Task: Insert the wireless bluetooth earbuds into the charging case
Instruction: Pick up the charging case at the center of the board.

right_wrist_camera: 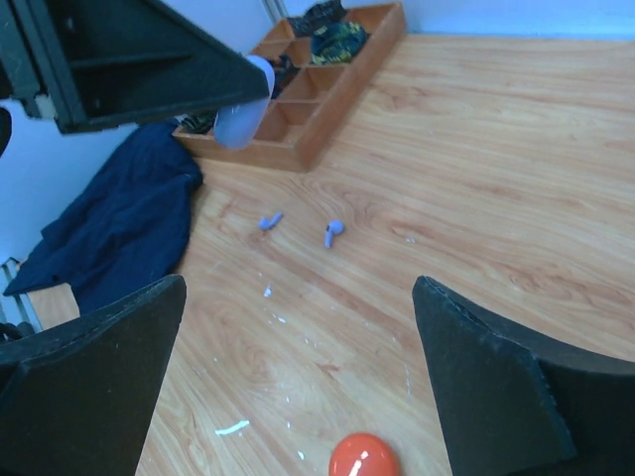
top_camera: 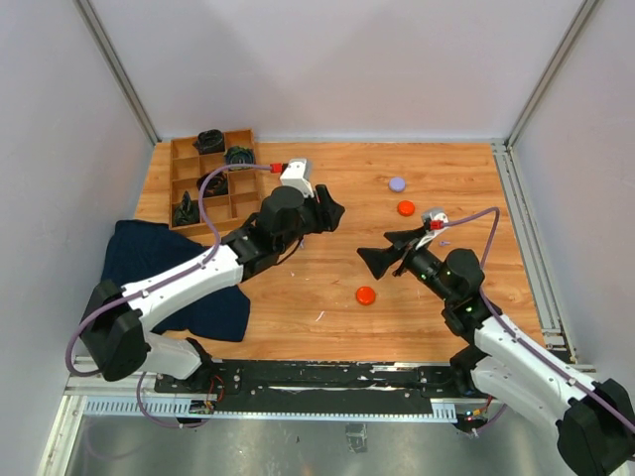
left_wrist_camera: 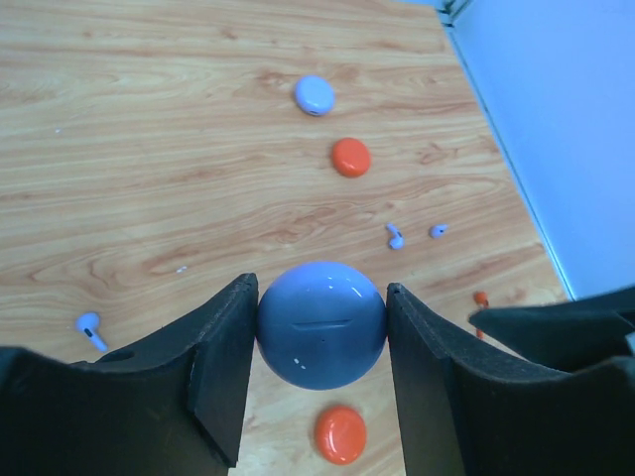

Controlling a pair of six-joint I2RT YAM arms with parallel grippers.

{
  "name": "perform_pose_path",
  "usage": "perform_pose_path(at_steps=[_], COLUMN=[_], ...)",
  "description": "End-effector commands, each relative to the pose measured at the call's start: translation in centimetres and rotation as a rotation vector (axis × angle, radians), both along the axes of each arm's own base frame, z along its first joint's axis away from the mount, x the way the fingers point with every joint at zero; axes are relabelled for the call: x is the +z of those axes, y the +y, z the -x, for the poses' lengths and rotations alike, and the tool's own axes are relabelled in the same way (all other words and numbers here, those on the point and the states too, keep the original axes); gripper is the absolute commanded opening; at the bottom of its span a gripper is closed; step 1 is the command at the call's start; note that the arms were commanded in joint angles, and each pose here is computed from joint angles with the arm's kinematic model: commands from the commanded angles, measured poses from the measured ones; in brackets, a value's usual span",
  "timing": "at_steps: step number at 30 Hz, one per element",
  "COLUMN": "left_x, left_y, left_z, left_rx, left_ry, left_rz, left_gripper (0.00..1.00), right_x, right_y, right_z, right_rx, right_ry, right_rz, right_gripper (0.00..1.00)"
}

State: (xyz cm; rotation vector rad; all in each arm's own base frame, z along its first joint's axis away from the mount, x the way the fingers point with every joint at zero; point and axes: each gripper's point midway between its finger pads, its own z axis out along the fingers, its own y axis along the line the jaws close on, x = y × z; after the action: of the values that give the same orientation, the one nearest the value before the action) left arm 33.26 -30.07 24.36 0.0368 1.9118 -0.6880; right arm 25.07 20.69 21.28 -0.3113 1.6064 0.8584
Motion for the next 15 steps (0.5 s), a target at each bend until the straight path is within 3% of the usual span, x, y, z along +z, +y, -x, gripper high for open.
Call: perform_pose_path(at_steps=[1,15], left_x=[3.7,5.6], left_y=[-0.1,-1.2], left_z=[0.9,3.7], left_rx=[0.05,0.077], left_ry=[-0.13,-0.181], left_rz=[0.062,0.156], left_gripper=[0.43,0.45], right_x=[3.5,6.5], right_y=[1.2,4.1], right_z=[0.0,-0.4], right_rx=[0.058,0.145], right_ry=[-0.126,-0.246], right_rz=[-0.105,-0.229], right_gripper=[0.99,0.91])
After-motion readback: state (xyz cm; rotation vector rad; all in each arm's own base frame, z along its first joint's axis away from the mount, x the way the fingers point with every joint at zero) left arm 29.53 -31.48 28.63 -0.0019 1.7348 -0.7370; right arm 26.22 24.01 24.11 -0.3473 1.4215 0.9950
